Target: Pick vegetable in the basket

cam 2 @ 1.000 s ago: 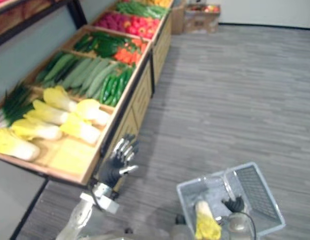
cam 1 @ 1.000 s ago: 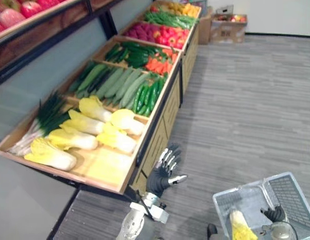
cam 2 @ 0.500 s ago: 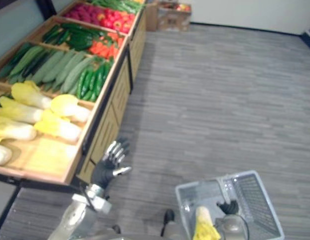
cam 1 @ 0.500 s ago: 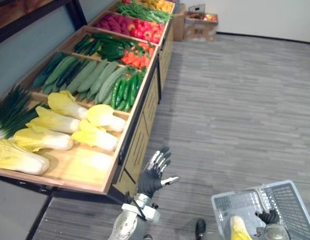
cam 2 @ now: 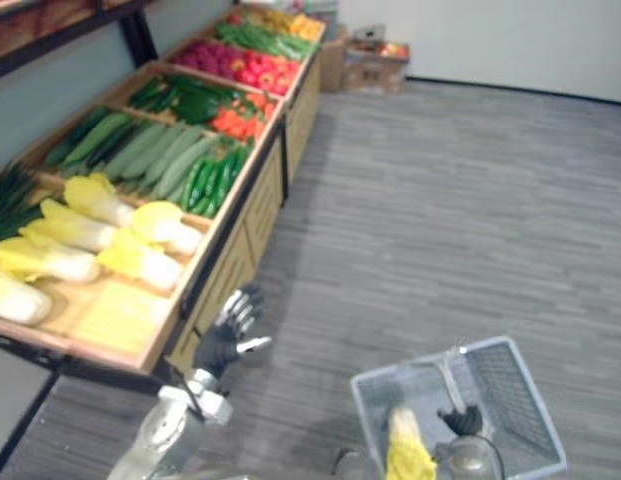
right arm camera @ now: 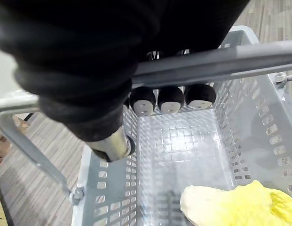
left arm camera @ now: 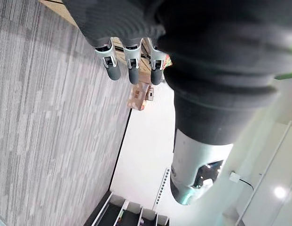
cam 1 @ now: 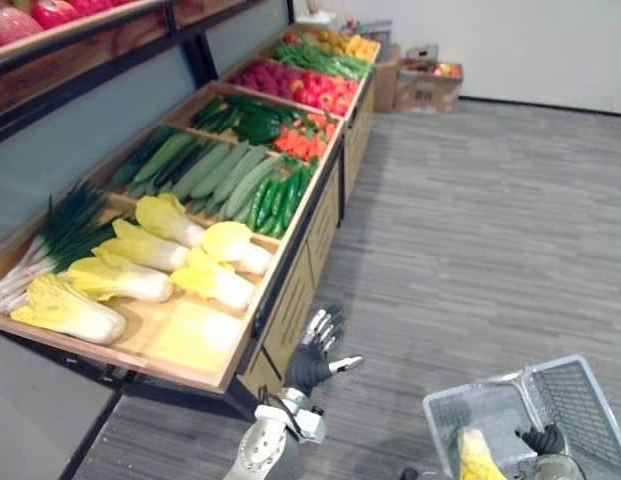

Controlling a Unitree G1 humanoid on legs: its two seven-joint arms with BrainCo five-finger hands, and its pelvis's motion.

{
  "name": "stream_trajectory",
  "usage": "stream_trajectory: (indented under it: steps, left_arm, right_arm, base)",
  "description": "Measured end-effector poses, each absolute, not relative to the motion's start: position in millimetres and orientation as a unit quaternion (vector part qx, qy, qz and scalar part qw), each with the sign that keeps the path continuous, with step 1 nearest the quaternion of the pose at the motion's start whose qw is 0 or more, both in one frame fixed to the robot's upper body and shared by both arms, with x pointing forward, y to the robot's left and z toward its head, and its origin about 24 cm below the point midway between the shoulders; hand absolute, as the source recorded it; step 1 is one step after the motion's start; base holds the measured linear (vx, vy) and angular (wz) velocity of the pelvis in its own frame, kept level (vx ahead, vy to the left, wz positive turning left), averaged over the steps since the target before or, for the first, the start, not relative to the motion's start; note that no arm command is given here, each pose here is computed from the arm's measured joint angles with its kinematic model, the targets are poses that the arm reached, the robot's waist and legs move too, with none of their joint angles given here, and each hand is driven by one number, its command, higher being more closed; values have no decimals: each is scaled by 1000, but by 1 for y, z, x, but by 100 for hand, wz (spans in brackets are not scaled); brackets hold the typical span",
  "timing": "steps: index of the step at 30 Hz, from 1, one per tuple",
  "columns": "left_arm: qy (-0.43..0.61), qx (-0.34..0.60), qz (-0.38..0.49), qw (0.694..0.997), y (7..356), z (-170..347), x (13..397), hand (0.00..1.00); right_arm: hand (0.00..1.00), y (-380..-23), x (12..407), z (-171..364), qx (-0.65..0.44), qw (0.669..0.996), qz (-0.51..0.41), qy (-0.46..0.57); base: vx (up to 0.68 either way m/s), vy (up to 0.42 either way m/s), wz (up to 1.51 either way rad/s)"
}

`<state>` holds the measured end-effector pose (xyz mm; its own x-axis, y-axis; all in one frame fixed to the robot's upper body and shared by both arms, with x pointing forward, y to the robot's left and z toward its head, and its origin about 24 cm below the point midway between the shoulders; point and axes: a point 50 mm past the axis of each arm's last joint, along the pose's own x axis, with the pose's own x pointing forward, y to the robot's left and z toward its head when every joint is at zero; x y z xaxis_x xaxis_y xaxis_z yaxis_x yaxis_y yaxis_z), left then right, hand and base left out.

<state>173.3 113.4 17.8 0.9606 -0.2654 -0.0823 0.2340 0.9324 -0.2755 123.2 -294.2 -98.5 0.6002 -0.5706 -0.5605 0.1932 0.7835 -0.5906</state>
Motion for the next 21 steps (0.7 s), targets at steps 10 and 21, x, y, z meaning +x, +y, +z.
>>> stream_trajectory:
  steps: [10, 21]
  left_arm:
    - [85, -140, -107, 981, 116, 10, 159, 0]
    - [79, -112, -62, 989, 133, 10, 161, 0]
  right_arm:
    - [100, -308, 148, -84, -281, 863, -215, 360]
    - [100, -268, 177, -90, -318, 877, -127, 339]
  base:
    - [46, -40, -17]
    - [363, 152, -45]
